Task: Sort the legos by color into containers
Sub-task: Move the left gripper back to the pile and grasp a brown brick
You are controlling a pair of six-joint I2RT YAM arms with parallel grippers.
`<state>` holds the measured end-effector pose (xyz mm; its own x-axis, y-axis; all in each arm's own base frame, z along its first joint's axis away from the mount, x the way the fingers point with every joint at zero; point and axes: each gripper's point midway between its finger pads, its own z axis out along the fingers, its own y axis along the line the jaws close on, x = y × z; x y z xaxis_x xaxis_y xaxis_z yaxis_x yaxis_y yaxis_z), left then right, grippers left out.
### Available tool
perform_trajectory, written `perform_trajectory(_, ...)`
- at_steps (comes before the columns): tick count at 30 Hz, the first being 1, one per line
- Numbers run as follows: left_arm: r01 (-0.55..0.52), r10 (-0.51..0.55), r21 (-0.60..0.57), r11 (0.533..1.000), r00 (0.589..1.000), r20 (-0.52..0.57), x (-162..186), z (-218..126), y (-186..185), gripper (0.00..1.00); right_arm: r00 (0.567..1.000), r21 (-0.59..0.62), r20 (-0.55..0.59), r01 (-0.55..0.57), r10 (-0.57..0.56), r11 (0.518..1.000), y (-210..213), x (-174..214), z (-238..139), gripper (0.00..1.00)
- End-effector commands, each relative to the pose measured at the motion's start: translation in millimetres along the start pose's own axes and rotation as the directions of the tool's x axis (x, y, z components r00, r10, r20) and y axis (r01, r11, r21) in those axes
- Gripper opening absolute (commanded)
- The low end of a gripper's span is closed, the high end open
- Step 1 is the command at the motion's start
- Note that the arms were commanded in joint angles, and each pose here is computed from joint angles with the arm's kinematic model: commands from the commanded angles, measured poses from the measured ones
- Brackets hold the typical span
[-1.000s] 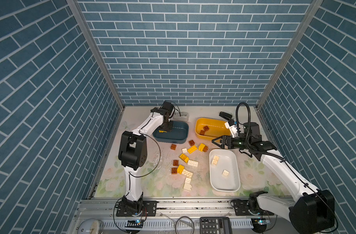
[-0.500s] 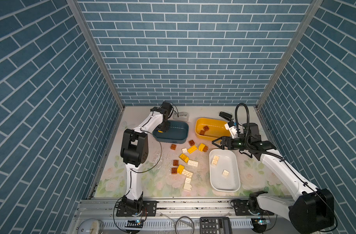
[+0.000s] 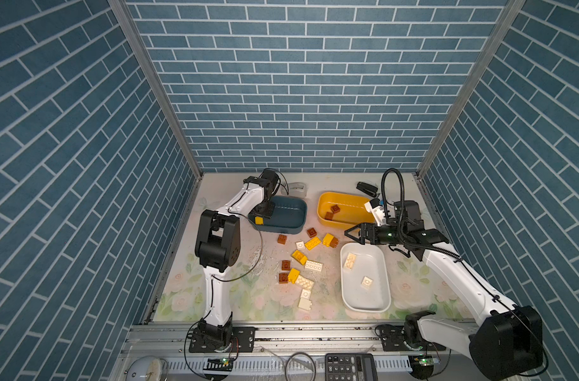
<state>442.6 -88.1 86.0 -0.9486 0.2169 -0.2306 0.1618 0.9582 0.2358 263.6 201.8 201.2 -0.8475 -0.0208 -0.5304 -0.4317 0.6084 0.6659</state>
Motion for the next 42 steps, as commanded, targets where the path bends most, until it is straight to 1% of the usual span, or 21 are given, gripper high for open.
perform_trajectory(1, 0.031, -0.033, 0.04, 0.999, 0.999, 0.034, -1, -34, 2, 0.57, 0.999, 0.002, -0.006, 0.032, -0.032, 0.999, 4, -2, -3, 0.99)
perform_trajectory(4, 0.032, -0.037, 0.116, 0.993, 0.998, 0.045, 2, -52, -17, 0.61, 0.999, 0.009, -0.008, 0.041, -0.041, 0.999, 4, -2, -4, 0.99)
perform_trajectory(7, 0.017, -0.025, 0.152, 0.988, 0.998, 0.05, 15, -66, -35, 0.65, 0.999, 0.021, -0.008, 0.048, -0.047, 0.999, 2, -2, -7, 0.99)
perform_trajectory(13, 0.038, -0.052, 0.24, 0.97, 0.997, 0.05, 47, -77, -64, 0.68, 0.999, 0.03, -0.002, 0.044, -0.044, 0.999, 0, -1, -11, 0.99)
perform_trajectory(15, 0.044, -0.067, 0.281, 0.959, 0.995, 0.074, 54, -76, -72, 0.69, 0.999, 0.033, 0.001, 0.043, -0.043, 0.999, -1, -1, -12, 0.99)
perform_trajectory(17, 0.043, -0.093, 0.349, 0.936, 0.987, 0.128, 56, -76, -82, 0.7, 0.999, 0.034, 0.003, 0.043, -0.044, 0.998, -1, -1, -13, 0.99)
perform_trajectory(18, 0.041, -0.101, 0.365, 0.93, 0.984, 0.148, 58, -72, -85, 0.7, 0.999, 0.035, 0.004, 0.044, -0.044, 0.998, -1, -2, -14, 0.99)
perform_trajectory(22, 0.001, -0.072, 0.376, 0.927, 0.982, 0.173, 69, -55, -90, 0.7, 0.999, 0.037, 0.003, 0.043, -0.043, 0.998, -1, 0, -15, 0.99)
perform_trajectory(26, -0.03, -0.079, 0.415, 0.909, 0.967, 0.242, 74, -42, -100, 0.7, 0.999, 0.039, 0.006, 0.043, -0.043, 0.998, 0, 3, -18, 0.99)
perform_trajectory(32, -0.071, -0.077, 0.422, 0.904, 0.943, 0.324, 70, -22, -107, 0.7, 0.999, 0.012, 0.03, 0.033, -0.033, 0.999, 5, 3, -19, 0.99)
perform_trajectory(38, -0.052, -0.092, 0.403, 0.914, 0.94, 0.329, 67, 0, -109, 0.7, 0.999, 0.011, 0.044, 0.027, -0.028, 1.0, 5, 1, -19, 0.99)
perform_trajectory(42, -0.041, -0.11, 0.4, 0.915, 0.932, 0.346, 64, 7, -110, 0.68, 0.999, 0.014, 0.039, 0.03, -0.031, 0.999, 6, 1, -19, 0.99)
